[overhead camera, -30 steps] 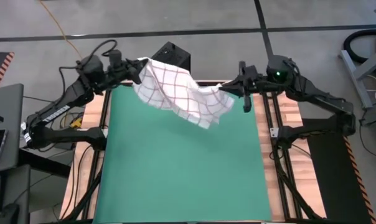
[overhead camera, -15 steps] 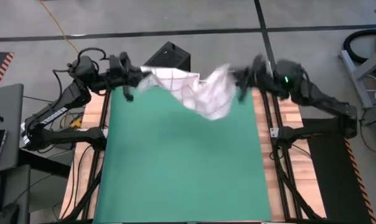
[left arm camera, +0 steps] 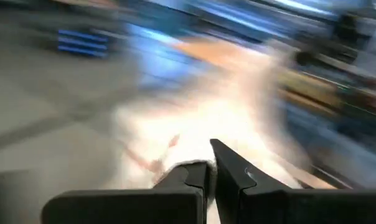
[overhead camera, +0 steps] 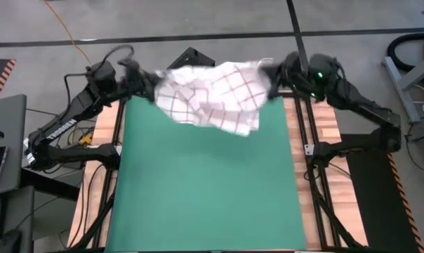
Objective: Roll towel
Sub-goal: Roll the white towel
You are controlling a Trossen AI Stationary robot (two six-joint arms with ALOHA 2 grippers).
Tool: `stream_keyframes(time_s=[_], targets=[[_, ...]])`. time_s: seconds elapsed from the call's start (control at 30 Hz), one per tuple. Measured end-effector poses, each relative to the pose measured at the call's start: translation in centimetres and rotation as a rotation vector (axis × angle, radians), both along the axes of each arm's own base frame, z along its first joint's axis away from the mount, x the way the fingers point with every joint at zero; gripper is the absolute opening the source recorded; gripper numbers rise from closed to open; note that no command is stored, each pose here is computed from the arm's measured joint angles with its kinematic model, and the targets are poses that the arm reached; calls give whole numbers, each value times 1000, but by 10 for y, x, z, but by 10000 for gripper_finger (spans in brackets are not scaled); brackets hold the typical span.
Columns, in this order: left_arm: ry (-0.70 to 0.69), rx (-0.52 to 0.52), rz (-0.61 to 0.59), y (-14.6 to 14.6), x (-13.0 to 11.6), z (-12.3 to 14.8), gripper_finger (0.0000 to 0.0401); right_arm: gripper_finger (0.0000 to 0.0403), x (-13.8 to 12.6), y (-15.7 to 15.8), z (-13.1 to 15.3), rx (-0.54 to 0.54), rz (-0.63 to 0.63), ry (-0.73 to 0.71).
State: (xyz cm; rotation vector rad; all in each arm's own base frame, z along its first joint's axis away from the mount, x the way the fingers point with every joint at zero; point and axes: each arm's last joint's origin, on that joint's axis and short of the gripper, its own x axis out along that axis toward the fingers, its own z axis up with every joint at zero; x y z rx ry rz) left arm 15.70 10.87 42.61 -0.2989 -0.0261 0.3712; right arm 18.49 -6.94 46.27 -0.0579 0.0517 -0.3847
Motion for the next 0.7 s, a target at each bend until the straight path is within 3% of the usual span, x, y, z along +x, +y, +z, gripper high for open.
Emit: stream_keyframes(time_s=[0.07,0.1,0.13,0.2,0.23,0.27,0.3,0.37,0.4,0.43,0.47,0.57,0.6,0.7], targets=[[-37,14,-250,-6,6,3,0,7,0,5,3,-50,197,-10],[-49,24,-297,-8,7,4,0,7,1,6,3,-53,202,-8],[-54,33,-269,-7,8,5,0,7,2,5,3,-28,137,-19],[-44,9,-40,-4,2,5,0,7,3,-2,2,27,-109,-45],[-34,-1,54,-2,0,3,0,7,3,-5,1,37,-183,-43],[-36,22,60,-2,-1,5,0,7,5,-6,0,27,-169,-30],[-51,50,-9,-3,0,7,0,7,5,-5,-2,2,-98,-1],[-108,100,-247,-9,3,13,0,7,6,1,0,-53,158,4],[-133,125,-348,-12,4,17,0,7,6,4,1,-70,238,-3],[-140,132,-394,-14,4,18,0,7,7,4,1,-70,238,-5],[-136,125,-362,-13,4,17,0,7,8,3,1,-46,182,-9],[-83,-2,-15,-5,-2,9,0,7,4,-8,0,37,-203,-40],[-62,4,-6,-4,-2,7,0,7,5,-9,-1,33,-213,-23],[-100,48,-303,-12,-1,12,0,7,6,-2,-1,-74,119,21]])
